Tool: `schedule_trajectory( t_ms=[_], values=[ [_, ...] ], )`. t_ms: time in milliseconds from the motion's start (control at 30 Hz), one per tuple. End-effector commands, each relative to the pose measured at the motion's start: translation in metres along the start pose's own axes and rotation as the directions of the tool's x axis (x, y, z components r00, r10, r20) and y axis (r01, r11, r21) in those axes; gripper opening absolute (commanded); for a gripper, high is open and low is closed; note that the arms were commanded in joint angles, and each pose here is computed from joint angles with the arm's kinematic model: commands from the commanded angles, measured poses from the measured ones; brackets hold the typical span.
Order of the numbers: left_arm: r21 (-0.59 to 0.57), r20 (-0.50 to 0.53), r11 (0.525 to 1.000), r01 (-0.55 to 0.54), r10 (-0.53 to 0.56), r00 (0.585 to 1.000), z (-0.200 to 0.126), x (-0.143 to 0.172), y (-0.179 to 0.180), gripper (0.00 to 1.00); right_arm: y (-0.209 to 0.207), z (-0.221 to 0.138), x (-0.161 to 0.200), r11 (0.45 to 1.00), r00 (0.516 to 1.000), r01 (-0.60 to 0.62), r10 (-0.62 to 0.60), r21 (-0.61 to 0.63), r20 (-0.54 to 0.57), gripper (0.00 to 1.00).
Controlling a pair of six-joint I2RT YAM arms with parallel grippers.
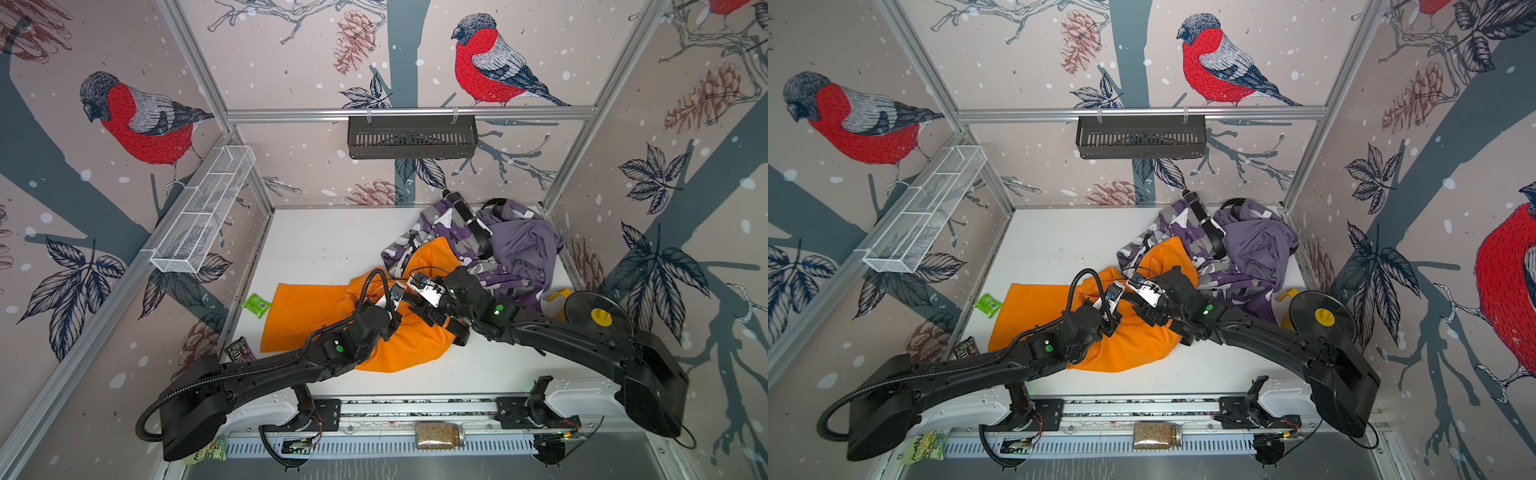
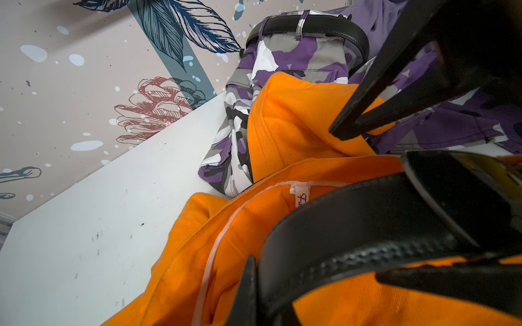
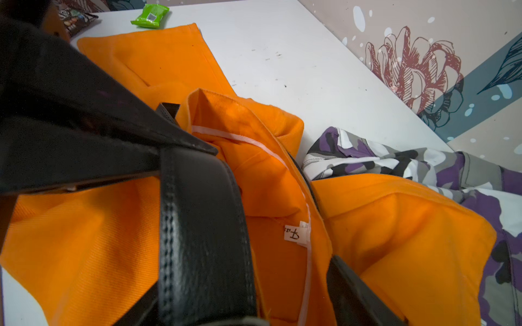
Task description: Remove the belt from the trousers
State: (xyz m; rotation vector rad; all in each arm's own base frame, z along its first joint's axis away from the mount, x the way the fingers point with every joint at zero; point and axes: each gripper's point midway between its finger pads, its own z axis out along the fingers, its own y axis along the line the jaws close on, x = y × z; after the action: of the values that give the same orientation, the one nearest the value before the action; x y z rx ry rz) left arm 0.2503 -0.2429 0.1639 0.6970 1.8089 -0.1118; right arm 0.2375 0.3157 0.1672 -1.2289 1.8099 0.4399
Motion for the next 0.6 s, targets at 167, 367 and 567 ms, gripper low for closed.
schedule_trajectory(
  t_ms=[167, 367, 567],
  values=[
    [-0.021, -0.002, 1.0, 0.018, -0.018, 1.0, 0.0, 0.0, 0.003, 0.0, -0.006, -0.006, 0.001, 0.998, 0.999, 0.033, -0.032, 0.044, -0.027, 0.75],
    [-0.023, -0.018, 1.0, 0.015, -0.015, 1.0, 0.002, 0.004, 0.003, 0.0, -0.007, -0.009, -0.006, 0.997, 0.999, 0.039, -0.038, 0.061, -0.018, 0.59],
    [-0.055, -0.026, 0.998, 0.025, -0.026, 0.999, 0.001, 0.01, 0.009, 0.0, -0.003, -0.01, -0.001, 0.999, 0.999, 0.021, -0.021, 0.025, -0.028, 0.26]
  ],
)
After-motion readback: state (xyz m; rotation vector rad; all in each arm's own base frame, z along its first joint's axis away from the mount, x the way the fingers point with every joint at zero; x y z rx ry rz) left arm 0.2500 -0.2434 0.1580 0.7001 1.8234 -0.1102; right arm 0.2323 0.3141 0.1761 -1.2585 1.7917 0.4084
